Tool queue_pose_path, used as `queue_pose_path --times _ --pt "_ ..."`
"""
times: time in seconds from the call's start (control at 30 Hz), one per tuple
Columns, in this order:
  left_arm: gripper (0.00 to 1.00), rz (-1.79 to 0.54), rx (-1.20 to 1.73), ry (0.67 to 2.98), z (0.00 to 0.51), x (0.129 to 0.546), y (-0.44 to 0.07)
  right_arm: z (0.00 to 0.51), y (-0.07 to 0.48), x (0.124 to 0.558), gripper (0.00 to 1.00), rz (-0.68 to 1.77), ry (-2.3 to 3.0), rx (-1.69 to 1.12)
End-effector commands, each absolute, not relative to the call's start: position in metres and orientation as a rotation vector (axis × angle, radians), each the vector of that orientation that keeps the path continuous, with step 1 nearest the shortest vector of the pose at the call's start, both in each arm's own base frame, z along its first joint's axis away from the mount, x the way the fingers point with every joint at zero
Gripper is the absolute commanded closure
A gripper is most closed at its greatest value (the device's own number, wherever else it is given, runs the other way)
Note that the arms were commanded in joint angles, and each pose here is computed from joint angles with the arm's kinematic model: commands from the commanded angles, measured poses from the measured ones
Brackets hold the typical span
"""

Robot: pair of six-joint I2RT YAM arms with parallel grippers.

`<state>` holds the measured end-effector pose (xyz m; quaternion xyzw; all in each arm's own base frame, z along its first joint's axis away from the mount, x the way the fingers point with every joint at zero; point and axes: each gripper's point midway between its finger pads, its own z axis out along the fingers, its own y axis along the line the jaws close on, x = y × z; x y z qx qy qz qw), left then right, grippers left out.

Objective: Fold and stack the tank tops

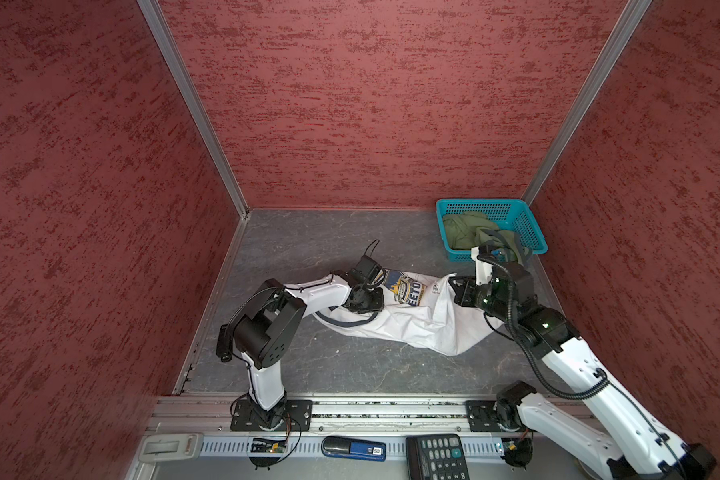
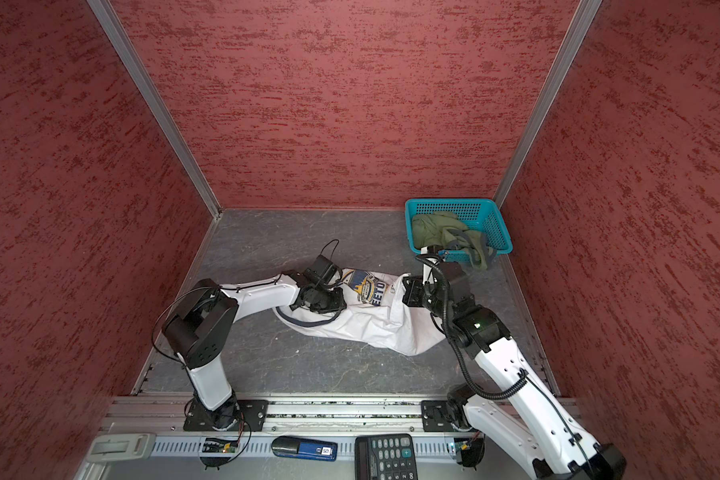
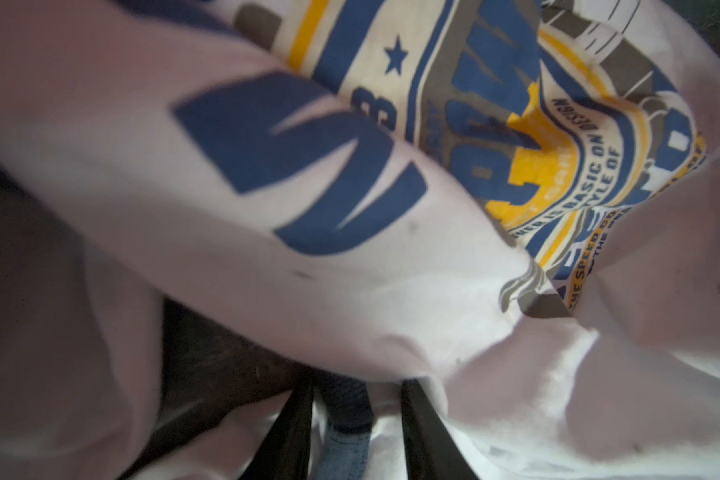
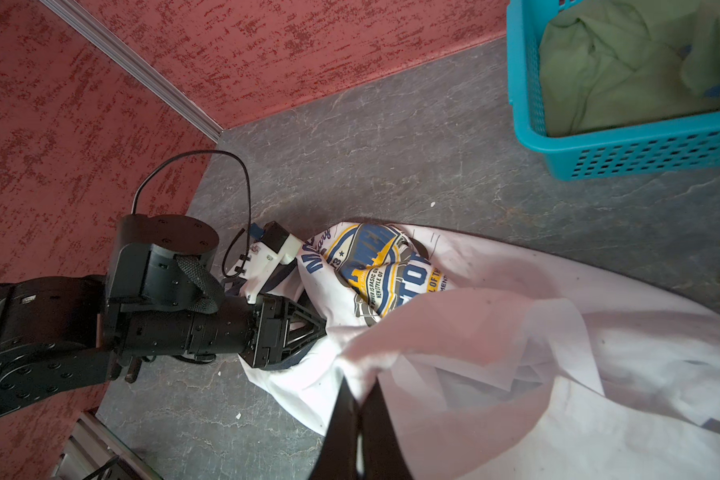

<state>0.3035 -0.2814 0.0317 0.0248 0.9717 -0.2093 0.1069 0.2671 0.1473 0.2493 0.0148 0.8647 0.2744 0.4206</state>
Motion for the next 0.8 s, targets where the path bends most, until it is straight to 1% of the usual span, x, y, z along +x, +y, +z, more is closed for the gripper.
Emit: queue_pose_path --times 0.0,0.1,0.2,0.3,0.4,0.53,0.77 --pt "0.66 -0.636 0.086 2.846 0.033 0.309 -0.29 0.252 0.146 0.269 1.0 0.68 2.143 0.045" --pt "0.72 -0.637 0.086 2.84 0.034 0.31 -0.291 0.25 0.147 0.269 1.0 0.68 2.148 0.046" --pt "0.82 -0.632 0.09 2.827 0.039 0.311 -0.292 0.249 0.145 0.27 1.0 0.666 2.152 0.053" --pt "0.87 -0.61 0.096 2.793 0.049 0.311 -0.29 0.249 0.139 0.27 1.0 0.631 2.153 0.073" --pt "0.9 -0.615 0.121 2.701 0.076 0.31 -0.287 0.252 0.134 0.269 1.0 0.608 2.148 0.087" --pt "1.0 -0.629 0.121 2.562 0.123 0.308 -0.275 0.266 0.132 0.268 1.0 0.612 2.115 0.091" --pt "1.0 -0.6 0.059 2.309 0.208 0.302 -0.226 0.3 0.126 0.266 1.0 0.604 2.027 0.082"
